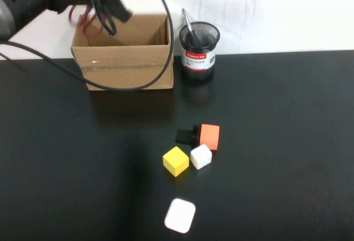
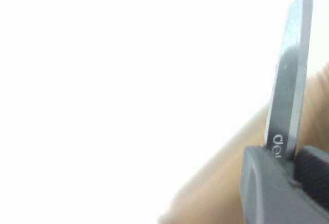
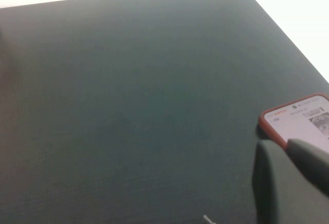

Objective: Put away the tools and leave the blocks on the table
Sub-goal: Place the Scissors into the box

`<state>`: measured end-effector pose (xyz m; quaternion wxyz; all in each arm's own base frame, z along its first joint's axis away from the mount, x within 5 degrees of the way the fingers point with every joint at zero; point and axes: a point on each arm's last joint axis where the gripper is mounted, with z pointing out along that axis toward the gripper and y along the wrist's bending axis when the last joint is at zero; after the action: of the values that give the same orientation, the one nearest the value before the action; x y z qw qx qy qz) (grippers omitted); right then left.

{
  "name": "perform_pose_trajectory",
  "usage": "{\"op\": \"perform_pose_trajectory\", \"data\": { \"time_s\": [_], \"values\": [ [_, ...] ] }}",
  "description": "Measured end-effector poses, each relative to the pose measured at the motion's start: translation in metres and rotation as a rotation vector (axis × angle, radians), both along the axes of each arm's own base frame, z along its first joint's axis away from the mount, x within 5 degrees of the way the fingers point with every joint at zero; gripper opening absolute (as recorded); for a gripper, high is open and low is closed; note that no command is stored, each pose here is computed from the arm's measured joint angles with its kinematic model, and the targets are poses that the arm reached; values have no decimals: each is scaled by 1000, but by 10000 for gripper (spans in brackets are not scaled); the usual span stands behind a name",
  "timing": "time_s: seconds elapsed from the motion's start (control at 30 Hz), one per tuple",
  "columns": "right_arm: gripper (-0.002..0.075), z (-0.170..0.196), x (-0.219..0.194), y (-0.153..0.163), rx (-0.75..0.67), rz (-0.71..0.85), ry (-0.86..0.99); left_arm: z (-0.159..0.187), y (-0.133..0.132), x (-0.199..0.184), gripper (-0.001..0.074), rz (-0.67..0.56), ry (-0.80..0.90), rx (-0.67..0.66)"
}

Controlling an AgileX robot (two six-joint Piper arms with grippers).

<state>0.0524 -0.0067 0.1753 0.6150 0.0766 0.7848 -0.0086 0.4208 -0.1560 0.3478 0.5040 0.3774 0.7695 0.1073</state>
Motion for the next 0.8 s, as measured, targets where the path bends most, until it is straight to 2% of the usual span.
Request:
{"op": "perform_pose_trajectory", "data": {
  "time_s": [0.13, 0.23, 0.47, 0.53, 0.67, 0.8],
  "values": [
    [-7, 0, 0, 0, 0, 0, 0, -2, -9, 14, 76, -62, -157, -17],
    [-7, 0, 0, 0, 0, 0, 0, -13, -16, 24, 76, -91, -204, -35],
    [-7, 0, 0, 0, 0, 0, 0, -55, -21, 42, 82, -82, -142, -51],
    [-7, 0, 0, 0, 0, 0, 0, -58, -17, 45, 116, -62, -128, -72],
    [-7, 0, 0, 0, 0, 0, 0, -56, -5, 48, 245, -22, -119, -98],
    [-7, 0, 0, 0, 0, 0, 0, -40, 3, 40, 286, 16, -99, -108]
  ]
}}
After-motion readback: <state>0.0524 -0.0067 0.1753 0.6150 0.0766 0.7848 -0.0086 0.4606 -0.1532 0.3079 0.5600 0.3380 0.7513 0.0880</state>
